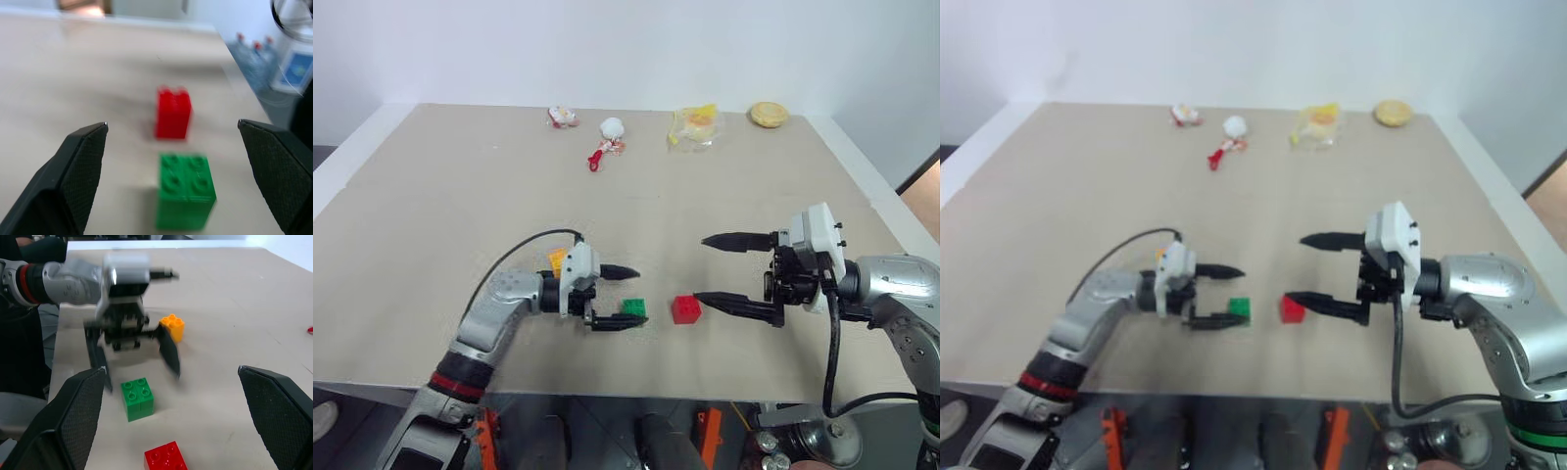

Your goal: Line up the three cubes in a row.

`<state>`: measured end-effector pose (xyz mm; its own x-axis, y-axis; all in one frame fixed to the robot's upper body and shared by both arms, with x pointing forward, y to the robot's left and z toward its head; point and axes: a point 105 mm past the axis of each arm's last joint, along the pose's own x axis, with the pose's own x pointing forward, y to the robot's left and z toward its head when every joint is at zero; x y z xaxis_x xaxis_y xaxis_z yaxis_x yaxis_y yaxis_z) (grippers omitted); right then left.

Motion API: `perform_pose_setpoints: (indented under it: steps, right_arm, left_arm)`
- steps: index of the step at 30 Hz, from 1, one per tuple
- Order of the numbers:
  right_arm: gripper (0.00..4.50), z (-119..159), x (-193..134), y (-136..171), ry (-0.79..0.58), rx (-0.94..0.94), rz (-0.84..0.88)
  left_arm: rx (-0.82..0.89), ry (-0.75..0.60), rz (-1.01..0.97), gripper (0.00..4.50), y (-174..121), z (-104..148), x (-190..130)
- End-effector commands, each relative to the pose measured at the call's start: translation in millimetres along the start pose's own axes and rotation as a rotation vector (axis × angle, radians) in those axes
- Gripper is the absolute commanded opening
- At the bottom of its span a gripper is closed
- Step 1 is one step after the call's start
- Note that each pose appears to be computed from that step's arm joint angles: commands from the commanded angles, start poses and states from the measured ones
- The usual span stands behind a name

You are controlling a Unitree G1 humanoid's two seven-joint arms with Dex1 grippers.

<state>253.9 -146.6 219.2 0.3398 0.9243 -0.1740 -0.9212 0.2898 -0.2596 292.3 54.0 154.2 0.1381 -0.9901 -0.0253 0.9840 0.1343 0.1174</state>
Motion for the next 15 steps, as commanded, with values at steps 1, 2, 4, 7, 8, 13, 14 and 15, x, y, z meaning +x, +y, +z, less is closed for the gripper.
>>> perform_pose_setpoints:
  steps: [1, 2, 4, 7, 8, 13, 14, 15]
  right_arm:
    - [4.5, 19.9, -1.0, -3.4, -0.052, -0.058, -0.006]
    - [4.5, 21.5, 1.2, -4.3, -0.061, -0.058, -0.003]
    - [4.5, 23.1, 6.1, -4.6, -0.074, -0.056, 0.013]
    - [4.5, 23.2, 13.4, -4.1, -0.085, -0.057, 0.034]
    - [4.5, 23.3, 15.4, -4.6, -0.087, -0.058, 0.037]
    - [4.5, 26.8, 18.3, -5.7, -0.097, -0.068, 0.04]
    - [4.5, 27.1, 17.7, -5.7, -0.096, -0.069, 0.039]
    - [4.5, 27.1, 17.0, -5.8, -0.094, -0.069, 0.037]
  left_arm:
    - [0.04, -0.043, 0.081, 4.43, 16.3, 37.3, -22.9]
    - [0.047, -0.034, 0.108, 4.43, 23.4, 41.1, -31.2]
    - [0.064, 0.0, 0.148, 4.43, 36.0, 43.5, -45.7]
    - [0.082, 0.048, 0.19, 4.43, 51.4, 40.5, -60.9]
    - [0.083, 0.067, 0.194, 4.43, 55.3, 37.2, -64.4]
    - [0.049, 0.141, 0.2, 4.43, 65.7, 15.2, -77.0]
    - [0.037, 0.157, 0.189, 4.43, 65.3, 9.8, -78.6]
    - [0.034, 0.169, 0.186, 4.43, 65.8, 5.4, -79.7]
